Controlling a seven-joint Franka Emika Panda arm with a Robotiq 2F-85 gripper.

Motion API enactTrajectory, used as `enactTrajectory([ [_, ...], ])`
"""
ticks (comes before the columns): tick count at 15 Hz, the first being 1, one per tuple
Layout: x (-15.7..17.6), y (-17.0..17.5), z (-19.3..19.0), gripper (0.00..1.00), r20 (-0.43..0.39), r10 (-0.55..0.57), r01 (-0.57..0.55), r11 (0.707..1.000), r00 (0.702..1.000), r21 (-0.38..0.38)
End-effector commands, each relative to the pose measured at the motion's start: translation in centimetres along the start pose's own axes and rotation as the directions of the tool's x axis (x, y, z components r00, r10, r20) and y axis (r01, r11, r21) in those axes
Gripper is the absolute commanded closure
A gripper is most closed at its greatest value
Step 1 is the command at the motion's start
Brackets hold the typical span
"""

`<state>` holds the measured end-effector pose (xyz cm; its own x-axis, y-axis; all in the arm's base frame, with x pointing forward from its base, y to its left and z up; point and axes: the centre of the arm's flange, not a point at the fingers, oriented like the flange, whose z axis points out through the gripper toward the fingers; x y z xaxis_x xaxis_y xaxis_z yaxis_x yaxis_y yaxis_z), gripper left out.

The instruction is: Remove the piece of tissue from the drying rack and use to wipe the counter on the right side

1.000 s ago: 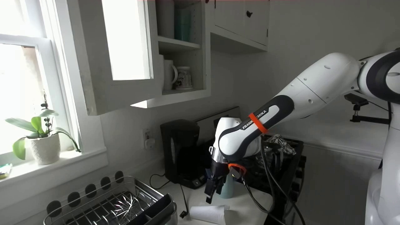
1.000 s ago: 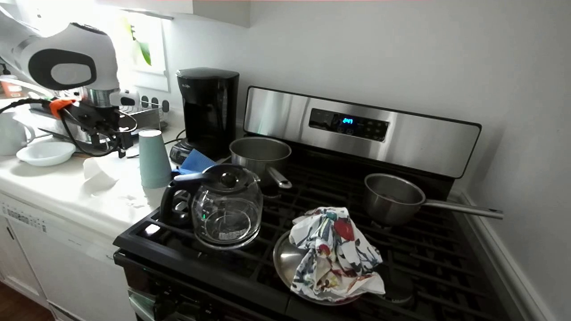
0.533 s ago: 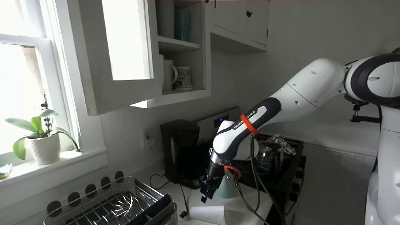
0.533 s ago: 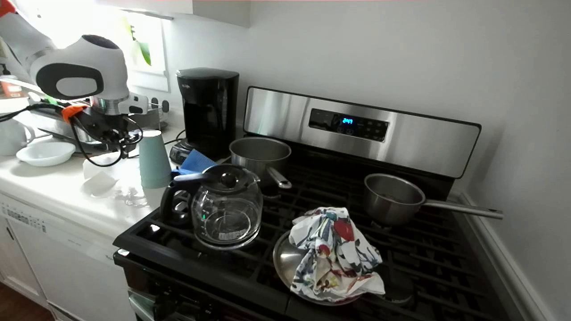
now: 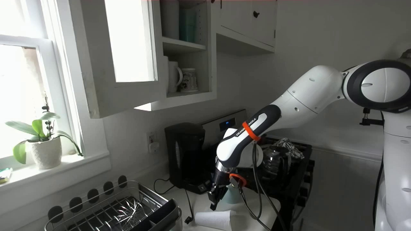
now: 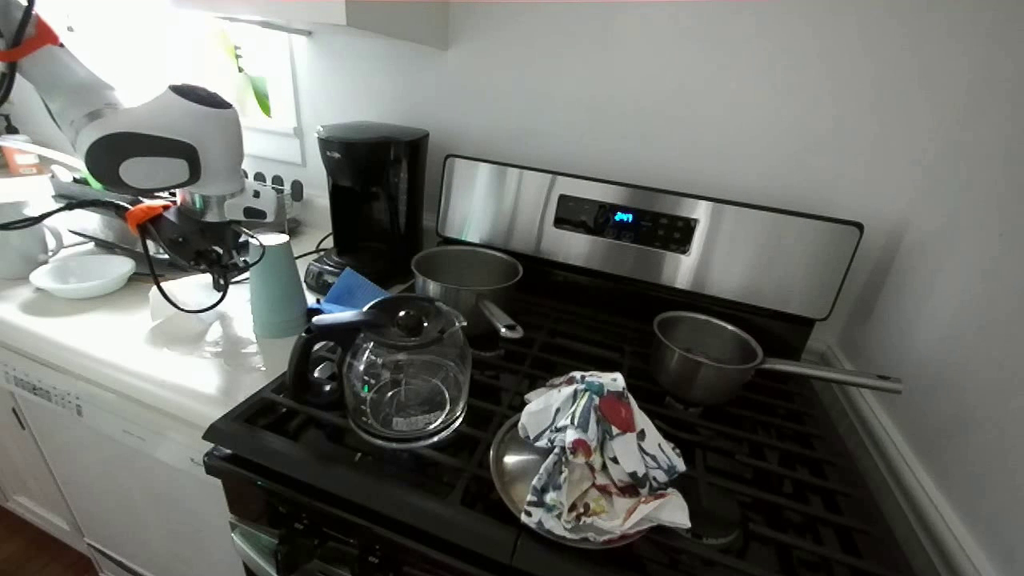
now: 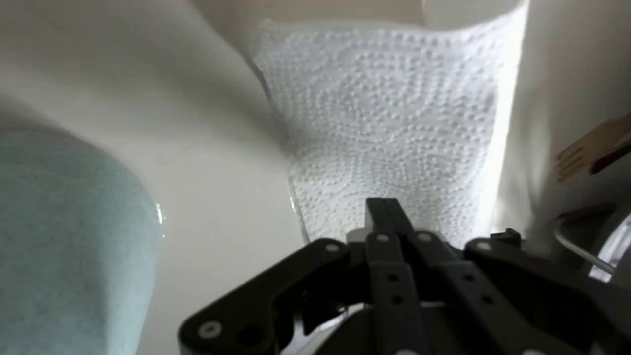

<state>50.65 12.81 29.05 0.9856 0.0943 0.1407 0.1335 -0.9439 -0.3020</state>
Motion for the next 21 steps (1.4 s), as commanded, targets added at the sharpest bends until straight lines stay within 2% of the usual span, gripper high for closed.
enactTrajectory([
  [1, 1.0, -0.2, 1.6, 1.0, 0.02, -0.007, 0.007, 1.0, 1.0, -0.001],
  [4, 1.3, -0.2, 2.2, 1.0, 0.027, -0.02, 0.02, 1.0, 0.999, -0.017],
  [11, 1.5, 0.4, 3.0, 1.0, 0.046, -0.062, 0.067, 0.99, 0.997, -0.121],
  [17, 2.4, 1.6, 1.8, 1.0, -0.017, -0.082, 0.075, 0.967, 0.997, -0.245],
  [19, 2.5, 2.0, 1.6, 1.0, -0.022, -0.078, 0.07, 0.965, 0.997, -0.253],
  [21, 2.4, 1.5, 1.0, 1.0, -0.023, -0.074, 0.068, 0.974, 0.997, -0.215],
])
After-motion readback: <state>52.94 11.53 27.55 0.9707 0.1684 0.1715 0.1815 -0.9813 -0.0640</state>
